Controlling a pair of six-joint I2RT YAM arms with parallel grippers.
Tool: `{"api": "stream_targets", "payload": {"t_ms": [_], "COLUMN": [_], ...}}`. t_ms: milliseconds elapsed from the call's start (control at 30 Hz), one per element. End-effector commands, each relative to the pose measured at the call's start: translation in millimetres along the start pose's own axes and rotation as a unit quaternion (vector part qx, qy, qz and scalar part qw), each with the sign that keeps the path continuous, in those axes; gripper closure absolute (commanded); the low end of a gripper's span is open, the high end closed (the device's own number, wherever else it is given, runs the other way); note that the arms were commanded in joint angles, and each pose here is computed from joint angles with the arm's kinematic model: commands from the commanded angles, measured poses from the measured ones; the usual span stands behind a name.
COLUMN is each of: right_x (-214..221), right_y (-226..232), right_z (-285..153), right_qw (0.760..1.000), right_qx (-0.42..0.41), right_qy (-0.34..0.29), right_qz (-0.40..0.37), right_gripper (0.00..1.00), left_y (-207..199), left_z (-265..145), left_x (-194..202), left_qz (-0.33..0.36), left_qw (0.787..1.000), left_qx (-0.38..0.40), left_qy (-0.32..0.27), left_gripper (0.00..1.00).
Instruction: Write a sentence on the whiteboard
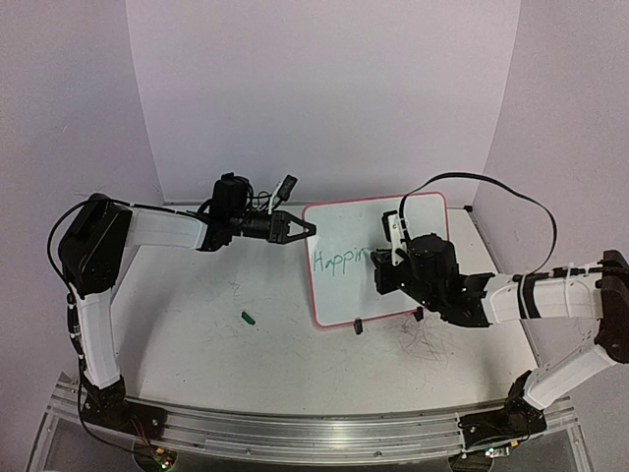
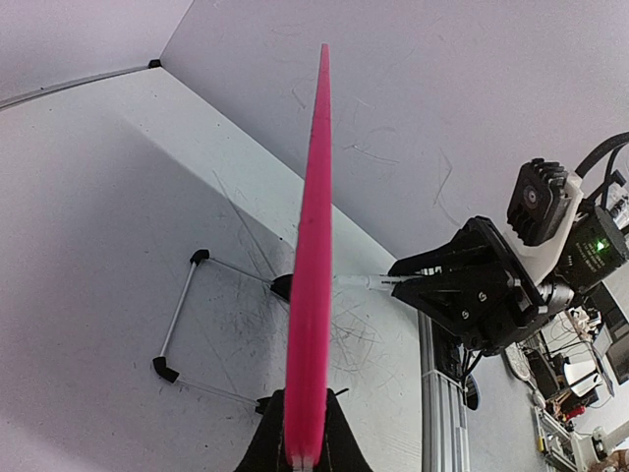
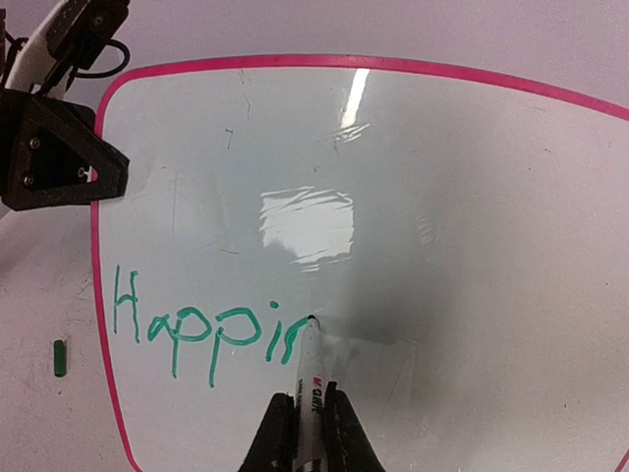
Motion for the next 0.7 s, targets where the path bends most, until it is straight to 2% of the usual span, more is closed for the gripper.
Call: {"api": "stream_targets", "payload": {"t_ms": [0,333,667], "right_x": [-12,9,14], "right_y": [-4,-7,-9], "right_z": [-2,-7,-13], "right_qw": [0.999,1.000,0.999], "right_qx": [0.025,0.005,0.001], "right_qy": [-0.020,0.024,0.035], "right_qz": [0.010,0.010,0.016], "right_gripper": [1.00,1.00,1.00], "left_y": [-14,-14,-14], "left_z": [10,10,10], "left_x": [5,4,5], "left_qz": [0.006,0.006,0.005], "left_qw": [1.000,1.000,1.000], "left_qx": [0.015,0.015,0.016], "left_qy": [0.013,0.012,0.013], "left_gripper": [1.00,1.00,1.00]}}
Point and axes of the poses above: each gripper's point midway between its finger pads, its own z axis out along the fingers, its own y axis along the line the jaws close on, x = y × z, the point moved 6 cm from there along -z, back along the fingers, and after that the axes turned 15 degrees about z, right-handed, at the moved point
